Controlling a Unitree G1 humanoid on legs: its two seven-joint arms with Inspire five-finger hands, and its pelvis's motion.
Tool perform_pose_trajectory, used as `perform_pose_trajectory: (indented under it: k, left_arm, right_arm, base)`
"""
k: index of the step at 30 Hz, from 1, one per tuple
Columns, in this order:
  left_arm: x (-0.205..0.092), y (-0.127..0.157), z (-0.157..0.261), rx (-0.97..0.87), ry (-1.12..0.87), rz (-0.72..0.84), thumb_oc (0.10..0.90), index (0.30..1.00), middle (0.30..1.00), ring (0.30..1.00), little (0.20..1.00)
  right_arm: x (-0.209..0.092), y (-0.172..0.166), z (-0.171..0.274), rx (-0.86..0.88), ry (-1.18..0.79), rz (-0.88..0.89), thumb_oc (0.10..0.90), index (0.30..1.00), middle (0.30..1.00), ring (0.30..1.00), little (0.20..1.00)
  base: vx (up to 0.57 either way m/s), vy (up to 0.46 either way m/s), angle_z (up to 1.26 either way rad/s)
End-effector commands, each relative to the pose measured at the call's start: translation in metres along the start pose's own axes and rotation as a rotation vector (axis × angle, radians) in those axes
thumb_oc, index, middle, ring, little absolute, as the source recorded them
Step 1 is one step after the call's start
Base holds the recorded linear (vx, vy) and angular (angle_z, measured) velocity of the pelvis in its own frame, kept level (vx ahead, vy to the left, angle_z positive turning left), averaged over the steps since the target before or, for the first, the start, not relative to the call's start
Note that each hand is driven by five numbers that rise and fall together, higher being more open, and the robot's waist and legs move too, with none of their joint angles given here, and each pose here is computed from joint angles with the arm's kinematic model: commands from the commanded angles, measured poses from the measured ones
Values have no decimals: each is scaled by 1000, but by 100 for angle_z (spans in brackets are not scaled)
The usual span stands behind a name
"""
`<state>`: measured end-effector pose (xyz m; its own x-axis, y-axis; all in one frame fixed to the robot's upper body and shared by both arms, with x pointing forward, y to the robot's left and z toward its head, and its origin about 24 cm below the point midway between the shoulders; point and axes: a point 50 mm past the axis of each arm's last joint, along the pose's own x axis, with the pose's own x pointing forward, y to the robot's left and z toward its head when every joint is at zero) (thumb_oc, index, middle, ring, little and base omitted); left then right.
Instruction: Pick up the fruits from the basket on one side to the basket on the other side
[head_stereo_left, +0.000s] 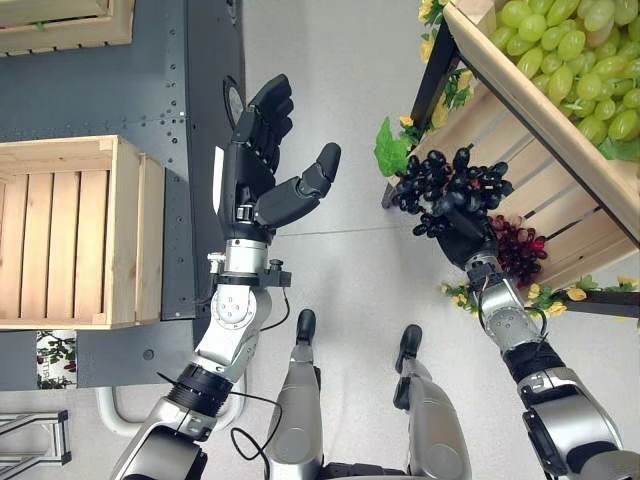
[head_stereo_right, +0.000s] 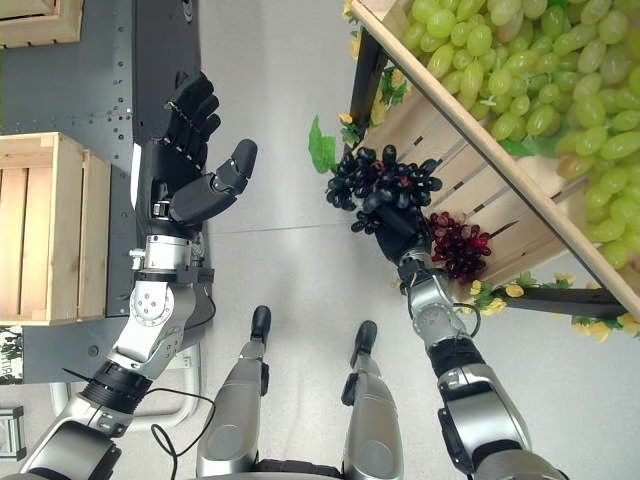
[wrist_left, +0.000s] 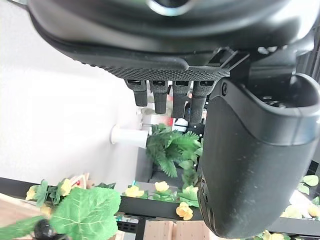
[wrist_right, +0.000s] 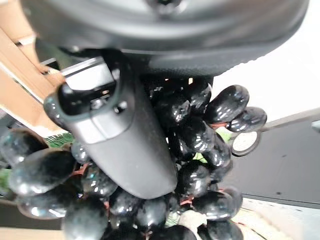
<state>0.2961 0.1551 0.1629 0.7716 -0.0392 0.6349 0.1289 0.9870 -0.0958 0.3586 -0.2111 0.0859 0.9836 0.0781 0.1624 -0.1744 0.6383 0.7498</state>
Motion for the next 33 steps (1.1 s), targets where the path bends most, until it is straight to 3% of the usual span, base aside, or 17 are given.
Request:
perform_pose_trajectory:
  k: [1, 9, 19, 20, 22, 25, 28, 29, 33]
  left_arm:
    - [22, -14, 46, -82, -303, -65, 800, 900, 900, 900, 900]
    - [26, -18, 47, -68, -302, -77, 800, 900, 900, 900, 900]
    - [29, -20, 47, -63, -287, -97, 800, 900, 900, 900, 900]
    - [29, -21, 47, -61, -286, -101, 800, 900, 900, 900, 900]
    - [28, -22, 46, -61, -282, -103, 800, 900, 900, 900, 900]
    - [29, -23, 47, -59, -280, -111, 800, 900, 900, 900, 900]
    - [30, -25, 48, -60, -276, -118, 800, 900, 900, 900, 900]
    - [31, -26, 48, -57, -273, -121, 800, 900, 900, 900, 900]
    - [30, -27, 49, -49, -267, -132, 800, 900, 900, 900, 900]
  right_arm:
    - [22, 36, 68, 94, -320, 113, 400, 300, 300, 300, 300]
    - [25, 29, 105, 204, -516, -54, 400, 300, 300, 300, 300]
    - [21, 27, 133, 136, -596, -169, 400, 300, 300, 300, 300]
    - [21, 27, 135, 122, -599, -180, 422, 333, 333, 333, 333]
    - [20, 27, 137, 101, -602, -212, 800, 900, 900, 900, 900]
    - [18, 25, 141, 26, -613, -268, 800, 900, 900, 900, 900]
    - [18, 32, 148, -288, -607, -385, 800, 900, 900, 900, 900]
    - [19, 36, 154, -491, -611, -479, 800, 900, 900, 900, 900]
    - [20, 41, 172, -860, -605, -649, 800, 900, 900, 900, 900]
  base:
    - [36, -21, 0]
    - [29, -17, 0]
    - [39, -32, -3]
    - [38, -31, -1]
    - [19, -16, 0]
    - [14, -37, 0]
    - [0, 0, 0]
    - [0, 0, 0]
    - [-5, -17, 1]
